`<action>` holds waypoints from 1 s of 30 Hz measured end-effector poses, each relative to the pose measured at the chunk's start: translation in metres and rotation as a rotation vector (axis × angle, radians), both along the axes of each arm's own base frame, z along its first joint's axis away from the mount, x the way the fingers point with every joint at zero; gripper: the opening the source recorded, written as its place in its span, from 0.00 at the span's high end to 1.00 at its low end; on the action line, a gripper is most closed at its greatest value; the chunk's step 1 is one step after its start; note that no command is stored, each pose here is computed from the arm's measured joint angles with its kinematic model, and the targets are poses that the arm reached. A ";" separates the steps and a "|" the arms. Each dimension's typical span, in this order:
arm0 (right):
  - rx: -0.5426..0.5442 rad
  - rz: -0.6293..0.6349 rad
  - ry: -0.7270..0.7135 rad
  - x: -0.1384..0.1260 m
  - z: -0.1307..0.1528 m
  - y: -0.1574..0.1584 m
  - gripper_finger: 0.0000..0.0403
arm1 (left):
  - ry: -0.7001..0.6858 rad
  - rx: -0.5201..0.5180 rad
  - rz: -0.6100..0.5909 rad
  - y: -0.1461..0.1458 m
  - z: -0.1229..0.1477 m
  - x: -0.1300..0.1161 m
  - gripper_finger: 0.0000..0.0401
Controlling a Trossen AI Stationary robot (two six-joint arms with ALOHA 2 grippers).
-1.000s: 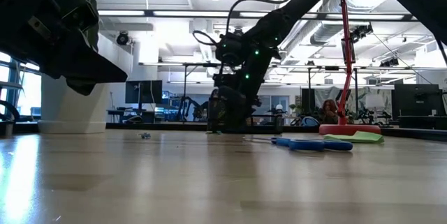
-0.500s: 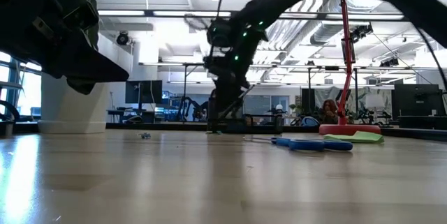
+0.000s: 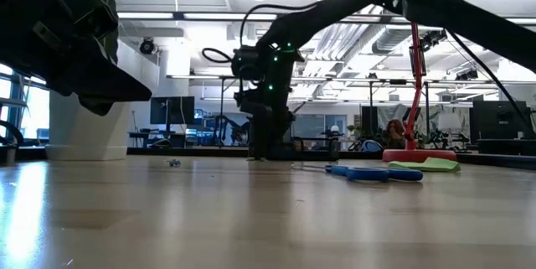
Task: Pick and place office supplies into organizer
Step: Put the bottom blue binder clip into the bottom left section of the desk organizer
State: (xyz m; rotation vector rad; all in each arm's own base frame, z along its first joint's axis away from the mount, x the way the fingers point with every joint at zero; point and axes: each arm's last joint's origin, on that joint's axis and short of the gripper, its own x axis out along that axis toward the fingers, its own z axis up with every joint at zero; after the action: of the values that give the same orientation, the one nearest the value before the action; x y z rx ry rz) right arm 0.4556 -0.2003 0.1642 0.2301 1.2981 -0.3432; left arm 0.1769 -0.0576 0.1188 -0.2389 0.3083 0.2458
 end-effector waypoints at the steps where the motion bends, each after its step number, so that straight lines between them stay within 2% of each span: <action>1: 0.004 -0.008 0.002 0.000 0.000 0.000 0.49 | 0.000 0.000 0.000 0.000 0.000 0.000 0.98; 17: 0.058 -0.142 0.019 -0.003 -0.003 0.002 0.49 | -0.010 -0.003 0.008 0.000 0.001 0.000 0.98; 25: 0.059 -0.133 0.017 -0.001 -0.003 0.006 0.49 | -0.011 -0.009 0.011 0.000 0.001 0.000 0.98; 30: 0.041 -0.049 0.017 0.004 -0.003 0.015 0.49 | -0.011 0.003 0.016 0.000 0.001 0.000 0.98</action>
State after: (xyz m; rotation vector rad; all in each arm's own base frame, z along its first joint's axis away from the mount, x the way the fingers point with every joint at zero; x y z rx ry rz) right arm 0.4595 -0.1850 0.1616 0.2941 1.3190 -0.3614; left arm 0.1771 -0.0572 0.1197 -0.2393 0.2947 0.2606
